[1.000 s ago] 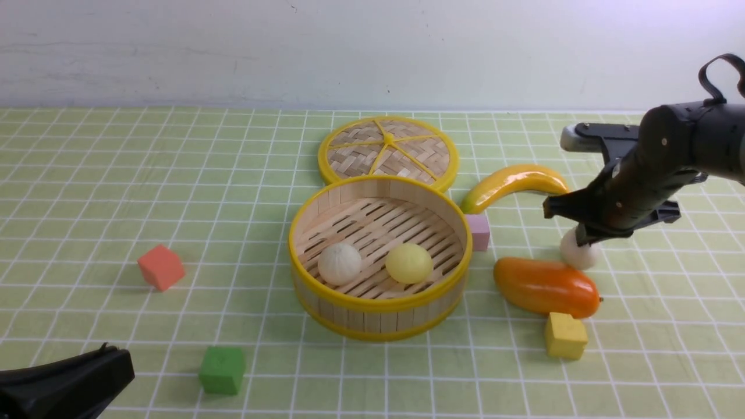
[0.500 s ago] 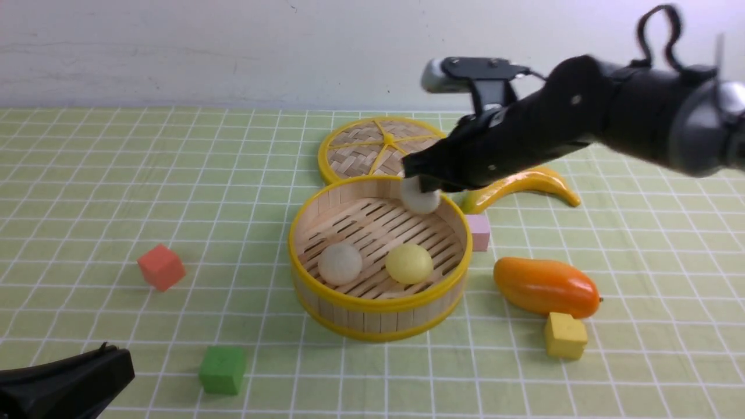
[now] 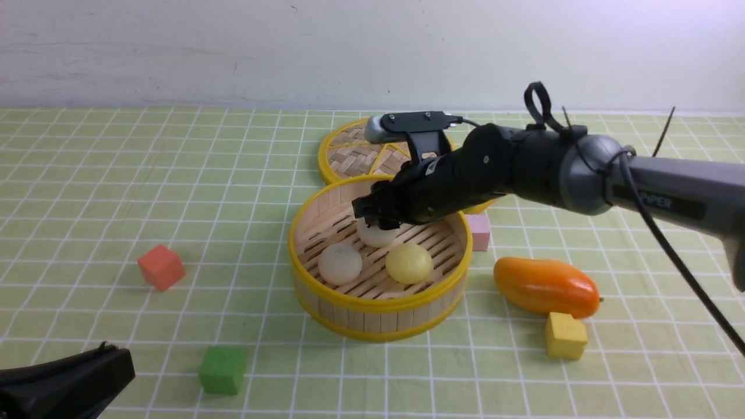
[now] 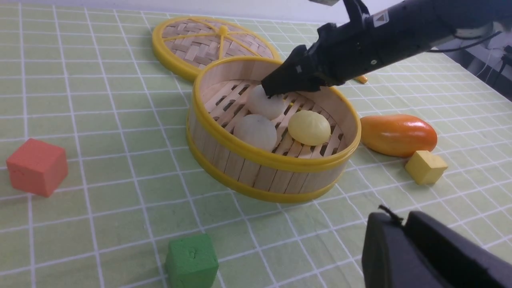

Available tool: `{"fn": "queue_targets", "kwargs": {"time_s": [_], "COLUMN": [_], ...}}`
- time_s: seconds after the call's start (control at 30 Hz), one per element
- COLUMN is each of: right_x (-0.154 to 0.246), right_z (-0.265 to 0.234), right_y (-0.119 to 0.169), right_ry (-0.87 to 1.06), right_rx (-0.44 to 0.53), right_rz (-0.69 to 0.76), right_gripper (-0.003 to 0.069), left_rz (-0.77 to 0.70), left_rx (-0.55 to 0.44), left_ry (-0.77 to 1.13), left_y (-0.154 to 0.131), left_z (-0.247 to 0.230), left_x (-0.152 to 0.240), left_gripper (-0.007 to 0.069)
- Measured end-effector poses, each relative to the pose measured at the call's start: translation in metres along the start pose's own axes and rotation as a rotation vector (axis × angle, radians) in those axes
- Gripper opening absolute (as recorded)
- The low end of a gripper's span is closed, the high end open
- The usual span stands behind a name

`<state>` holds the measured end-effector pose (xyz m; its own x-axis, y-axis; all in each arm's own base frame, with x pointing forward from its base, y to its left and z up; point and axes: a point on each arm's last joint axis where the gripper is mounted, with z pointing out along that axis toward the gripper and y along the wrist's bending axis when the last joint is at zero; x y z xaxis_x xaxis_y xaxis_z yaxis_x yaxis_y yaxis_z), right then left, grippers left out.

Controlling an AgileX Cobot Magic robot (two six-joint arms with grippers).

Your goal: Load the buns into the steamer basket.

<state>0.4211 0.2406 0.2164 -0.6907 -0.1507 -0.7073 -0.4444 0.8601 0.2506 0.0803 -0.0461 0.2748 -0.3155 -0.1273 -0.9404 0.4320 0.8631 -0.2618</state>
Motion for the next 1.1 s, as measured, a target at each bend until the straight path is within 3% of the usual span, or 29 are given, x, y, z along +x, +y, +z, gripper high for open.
{"fn": "queue_targets", "kwargs": {"time_s": [0.1,0.2,0.3,0.37,0.4,0.47,0.57,0.6,0.63,0.93,1.1], "right_x": [-0.017,-0.031,-0.031,-0.017,-0.015,0.006,0.029,0.034,0.046,0.104,0.116], "right_z": [-0.039,-0.102,-0.146,-0.188,-0.190,-0.216,-0.239,-0.240,-0.250,-0.295,-0.310], "right_y": [0.012,0.026,0.029,0.028,0.027,0.022,0.020,0.019,0.019,0.017,0.018], "right_ry": [0.002,0.038,0.073,0.121,0.125,0.155,0.161,0.171,0.172,0.248,0.319], "right_rx": [-0.021,-0.028,0.018,0.088,0.097,0.145,0.161,0.163,0.165,0.162,0.170], "right_rz": [-0.045,-0.085,-0.100,-0.075,-0.077,-0.040,-0.012,-0.008,0.001,0.024,0.028], "right_gripper": [0.0511,0.0516,0.0465,0.0349,0.0340,0.0209,0.0082,0.0074,0.0004,-0.0020,-0.0019], "left_rz": [0.000,0.000,0.000,0.000,0.000,0.000,0.000,0.000,0.000,0.000,0.000], "left_rx": [0.000,0.000,0.000,0.000,0.000,0.000,0.000,0.000,0.000,0.000,0.000], "left_ry": [0.000,0.000,0.000,0.000,0.000,0.000,0.000,0.000,0.000,0.000,0.000], "left_y": [0.000,0.000,0.000,0.000,0.000,0.000,0.000,0.000,0.000,0.000,0.000], "left_z": [0.000,0.000,0.000,0.000,0.000,0.000,0.000,0.000,0.000,0.000,0.000], "left_x": [0.000,0.000,0.000,0.000,0.000,0.000,0.000,0.000,0.000,0.000,0.000], "left_gripper": [0.0057,0.0057,0.0060,0.0063,0.0064,0.0069,0.0072,0.0072,0.0074,0.0081,0.0086]}}
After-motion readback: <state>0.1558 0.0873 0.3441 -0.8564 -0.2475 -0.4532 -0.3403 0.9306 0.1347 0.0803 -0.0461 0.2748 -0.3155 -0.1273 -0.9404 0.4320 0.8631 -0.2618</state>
